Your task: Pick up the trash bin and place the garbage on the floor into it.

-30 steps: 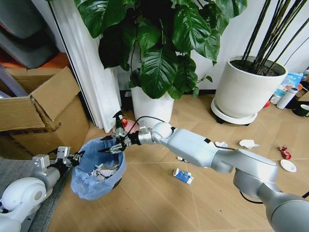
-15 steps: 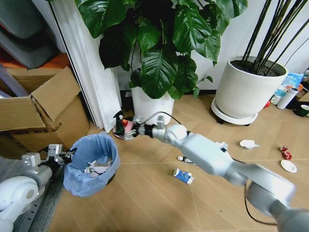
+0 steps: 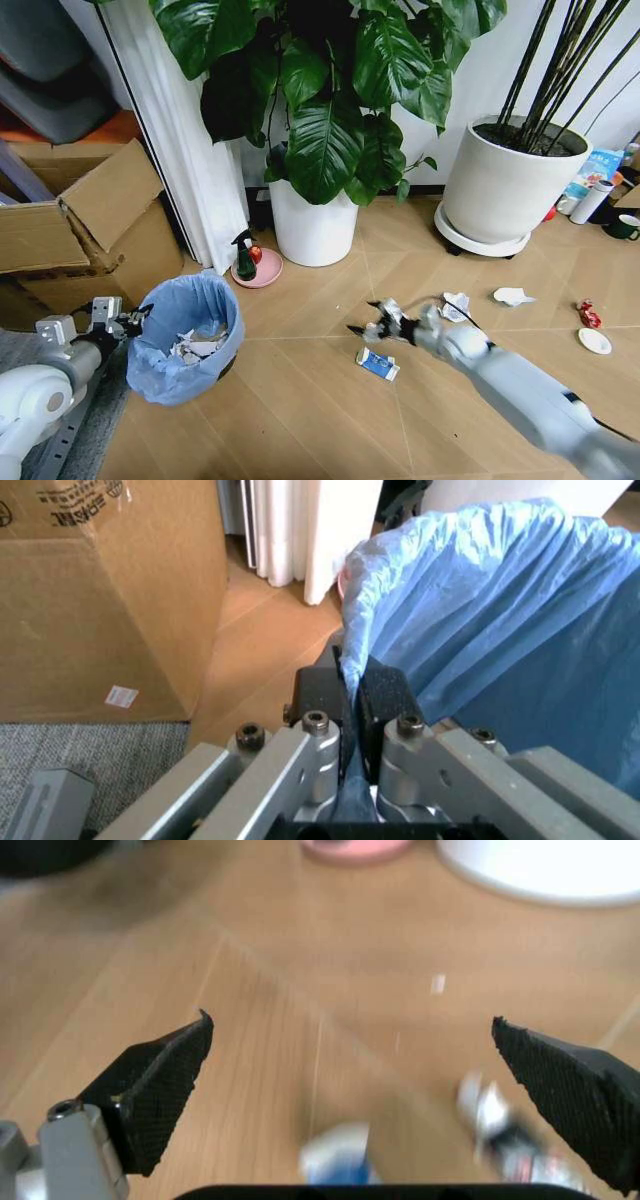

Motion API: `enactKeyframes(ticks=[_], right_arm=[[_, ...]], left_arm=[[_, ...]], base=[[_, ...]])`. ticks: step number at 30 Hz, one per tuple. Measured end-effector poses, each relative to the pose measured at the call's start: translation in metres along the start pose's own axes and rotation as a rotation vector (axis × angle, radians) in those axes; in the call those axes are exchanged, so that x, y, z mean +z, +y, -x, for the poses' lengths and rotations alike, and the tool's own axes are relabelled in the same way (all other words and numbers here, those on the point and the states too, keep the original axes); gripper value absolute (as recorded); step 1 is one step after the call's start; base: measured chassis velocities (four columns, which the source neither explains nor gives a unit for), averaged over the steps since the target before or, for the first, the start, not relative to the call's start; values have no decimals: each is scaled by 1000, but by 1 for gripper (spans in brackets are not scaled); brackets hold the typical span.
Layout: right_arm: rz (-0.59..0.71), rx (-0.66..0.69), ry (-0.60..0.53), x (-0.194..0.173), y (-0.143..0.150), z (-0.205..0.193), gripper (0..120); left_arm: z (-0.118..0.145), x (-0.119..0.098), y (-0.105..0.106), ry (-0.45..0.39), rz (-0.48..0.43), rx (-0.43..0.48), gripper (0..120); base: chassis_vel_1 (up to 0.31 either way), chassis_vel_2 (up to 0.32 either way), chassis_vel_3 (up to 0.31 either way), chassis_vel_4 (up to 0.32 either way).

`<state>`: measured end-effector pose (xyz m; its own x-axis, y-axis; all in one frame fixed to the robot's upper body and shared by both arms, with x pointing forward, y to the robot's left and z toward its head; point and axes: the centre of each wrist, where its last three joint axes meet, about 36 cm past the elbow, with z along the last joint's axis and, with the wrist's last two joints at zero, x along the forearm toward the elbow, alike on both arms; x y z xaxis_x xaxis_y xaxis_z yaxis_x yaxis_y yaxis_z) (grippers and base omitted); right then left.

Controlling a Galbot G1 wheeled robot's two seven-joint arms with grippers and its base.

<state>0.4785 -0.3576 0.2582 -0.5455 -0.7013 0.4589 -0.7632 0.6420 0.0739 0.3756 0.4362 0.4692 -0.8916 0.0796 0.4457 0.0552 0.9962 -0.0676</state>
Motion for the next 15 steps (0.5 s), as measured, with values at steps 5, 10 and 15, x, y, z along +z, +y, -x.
enactKeyframes(ticks=[5,10,15], right_arm=[[21,15,61,34,3,-16,100],[32,36,103,49,2,-14,100],[30,42,118,48,0,-8,97]], left_arm=[[2,0,-1,-1,-2,4,0],[2,3,-3,2,-4,3,0],[2,4,-3,3,-5,3,0]], base=[[0,0,0,0],[0,0,0,0],[0,0,0,0]])
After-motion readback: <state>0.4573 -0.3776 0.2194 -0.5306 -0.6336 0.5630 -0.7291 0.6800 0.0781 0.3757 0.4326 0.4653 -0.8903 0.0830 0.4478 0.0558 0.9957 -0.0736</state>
